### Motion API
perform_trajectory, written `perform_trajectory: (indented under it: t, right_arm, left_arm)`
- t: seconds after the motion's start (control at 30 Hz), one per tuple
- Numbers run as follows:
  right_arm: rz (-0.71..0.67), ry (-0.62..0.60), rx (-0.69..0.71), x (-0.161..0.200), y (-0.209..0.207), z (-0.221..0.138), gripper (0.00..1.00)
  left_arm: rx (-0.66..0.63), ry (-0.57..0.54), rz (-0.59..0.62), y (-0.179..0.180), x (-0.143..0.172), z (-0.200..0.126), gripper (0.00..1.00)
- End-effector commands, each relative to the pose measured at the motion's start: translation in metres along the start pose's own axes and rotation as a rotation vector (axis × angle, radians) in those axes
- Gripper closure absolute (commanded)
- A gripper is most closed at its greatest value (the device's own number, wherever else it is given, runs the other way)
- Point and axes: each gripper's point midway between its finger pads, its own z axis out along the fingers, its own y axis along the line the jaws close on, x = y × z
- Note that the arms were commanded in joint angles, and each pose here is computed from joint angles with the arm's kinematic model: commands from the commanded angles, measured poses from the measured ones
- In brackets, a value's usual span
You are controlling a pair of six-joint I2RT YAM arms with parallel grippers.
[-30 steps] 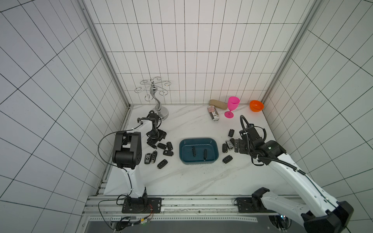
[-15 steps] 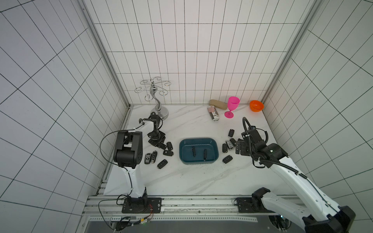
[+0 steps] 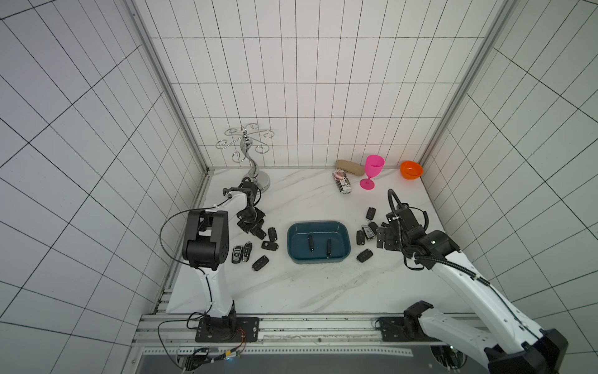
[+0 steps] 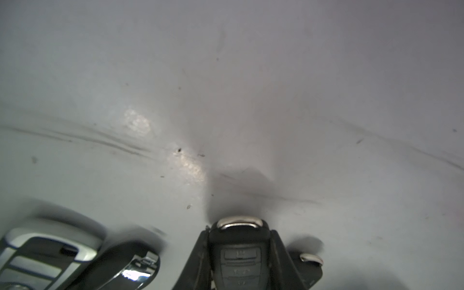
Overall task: Place the car key into the storage box
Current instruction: Pick up the car key from the center of the board, then place the car key in the storage box.
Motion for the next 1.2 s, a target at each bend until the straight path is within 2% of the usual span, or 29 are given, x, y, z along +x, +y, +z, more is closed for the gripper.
perform_trajectory:
  t: [0.0, 0.13, 0.23, 0.33, 0.43, 0.6, 0.9, 1.17]
  right_arm:
    - [0.008, 0.044, 0.032, 0.011, -0.005, 0.012, 0.00]
    - [0.053, 0.083, 0.032, 0.013, -0.010, 0.018, 0.00]
    - [0.130, 0.120, 0.022, 0.016, -0.017, 0.024, 0.01]
    - [0.219, 0.186, -0.002, 0.024, -0.022, 0.033, 0.01]
    - [0.303, 0.268, -0.032, 0.036, -0.026, 0.044, 0.01]
    - [0.388, 0.345, -0.084, 0.046, -0.025, 0.051, 0.01]
    - [0.446, 0.397, -0.137, 0.053, -0.020, 0.058, 0.01]
    - [0.457, 0.399, -0.139, 0.057, -0.022, 0.061, 0.01]
  left_arm:
    - [0.091, -0.147, 0.191, -0.033, -0.011, -0.073, 0.84]
    - [0.122, -0.211, 0.448, -0.065, 0.021, -0.129, 0.84]
    - [0.175, -0.182, 0.606, -0.087, 0.060, -0.146, 0.84]
    - [0.208, -0.107, 0.724, -0.101, 0.101, -0.145, 0.84]
    - [0.182, -0.044, 0.829, -0.110, 0.136, -0.137, 0.84]
    - [0.114, -0.021, 0.994, -0.120, 0.182, -0.120, 0.83]
    - [0.090, 0.080, 1.109, -0.138, 0.231, -0.085, 0.83]
    - [0.047, 0.149, 1.112, -0.133, 0.245, -0.050, 0.83]
